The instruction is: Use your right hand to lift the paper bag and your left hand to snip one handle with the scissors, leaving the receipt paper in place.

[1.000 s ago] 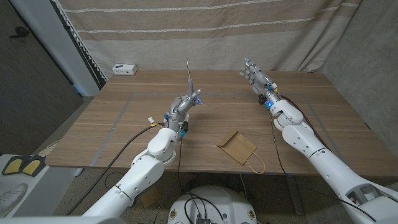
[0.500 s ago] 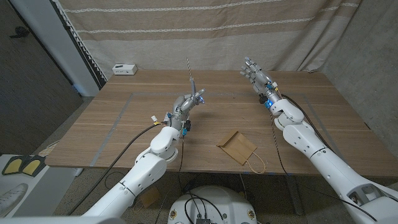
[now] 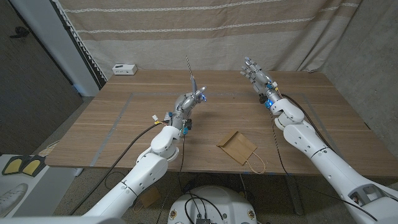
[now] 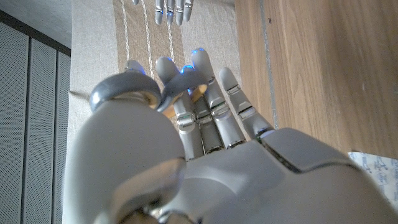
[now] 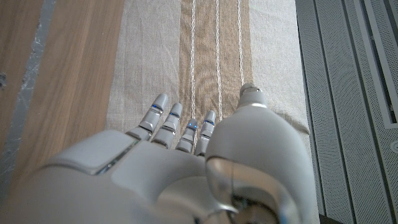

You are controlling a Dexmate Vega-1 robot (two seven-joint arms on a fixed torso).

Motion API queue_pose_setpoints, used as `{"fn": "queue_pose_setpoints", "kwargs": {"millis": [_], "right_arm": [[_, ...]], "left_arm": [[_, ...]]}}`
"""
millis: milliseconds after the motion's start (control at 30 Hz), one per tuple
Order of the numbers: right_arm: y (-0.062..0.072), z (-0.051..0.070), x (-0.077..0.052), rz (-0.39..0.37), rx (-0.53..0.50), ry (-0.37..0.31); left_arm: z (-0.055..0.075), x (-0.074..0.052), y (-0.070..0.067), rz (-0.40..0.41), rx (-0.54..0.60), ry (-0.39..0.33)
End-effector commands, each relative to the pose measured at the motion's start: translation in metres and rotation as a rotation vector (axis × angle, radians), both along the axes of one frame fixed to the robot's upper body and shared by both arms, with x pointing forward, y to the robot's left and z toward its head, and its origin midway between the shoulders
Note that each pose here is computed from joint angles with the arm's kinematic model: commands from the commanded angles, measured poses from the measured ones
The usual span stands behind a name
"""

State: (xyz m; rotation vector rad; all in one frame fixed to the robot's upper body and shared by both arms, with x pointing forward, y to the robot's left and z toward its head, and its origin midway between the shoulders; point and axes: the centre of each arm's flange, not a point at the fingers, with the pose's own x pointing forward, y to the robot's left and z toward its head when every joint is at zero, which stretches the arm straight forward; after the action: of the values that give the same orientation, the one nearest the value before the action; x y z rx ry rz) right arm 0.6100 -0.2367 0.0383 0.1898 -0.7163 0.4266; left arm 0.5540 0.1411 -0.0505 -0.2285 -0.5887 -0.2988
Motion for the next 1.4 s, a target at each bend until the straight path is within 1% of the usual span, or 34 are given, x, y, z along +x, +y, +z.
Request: {"fn": "queue_pose_setpoints", "kwargs": {"millis": [33, 133, 300, 400, 433, 533, 900, 1400], "right_arm": [[0.002, 0.001, 0.000, -0.006, -0.008, 0.008], [0.003, 0.000, 0.001, -0.008, -0.010, 0.010], [0.003, -0.001, 0.001, -0.014, -0.007, 0.018], [0.003, -0.002, 0.001, -0.017, -0.010, 0.023], [0.003, -0.002, 0.001, -0.017, -0.010, 0.023], [0.003, -0.003, 0.001, -0.019, -0.006, 0.029], [0.003, -0.003, 0.000, -0.021, -0.015, 0.027], [0.003, -0.004, -0.003, -0.026, -0.009, 0.027]], "left_arm": [[-0.002, 0.006, -0.003, -0.125, -0.028, -0.050], [-0.002, 0.008, -0.005, -0.158, -0.031, -0.066], [-0.002, 0.009, -0.005, -0.188, -0.039, -0.064], [-0.002, 0.011, -0.007, -0.246, -0.053, -0.064], [-0.002, 0.011, -0.007, -0.248, -0.053, -0.064], [-0.003, 0.013, -0.010, -0.288, -0.062, -0.062], [-0.004, 0.010, -0.014, -0.326, -0.067, -0.047], [-0.007, 0.009, -0.019, -0.369, -0.052, -0.074]]}}
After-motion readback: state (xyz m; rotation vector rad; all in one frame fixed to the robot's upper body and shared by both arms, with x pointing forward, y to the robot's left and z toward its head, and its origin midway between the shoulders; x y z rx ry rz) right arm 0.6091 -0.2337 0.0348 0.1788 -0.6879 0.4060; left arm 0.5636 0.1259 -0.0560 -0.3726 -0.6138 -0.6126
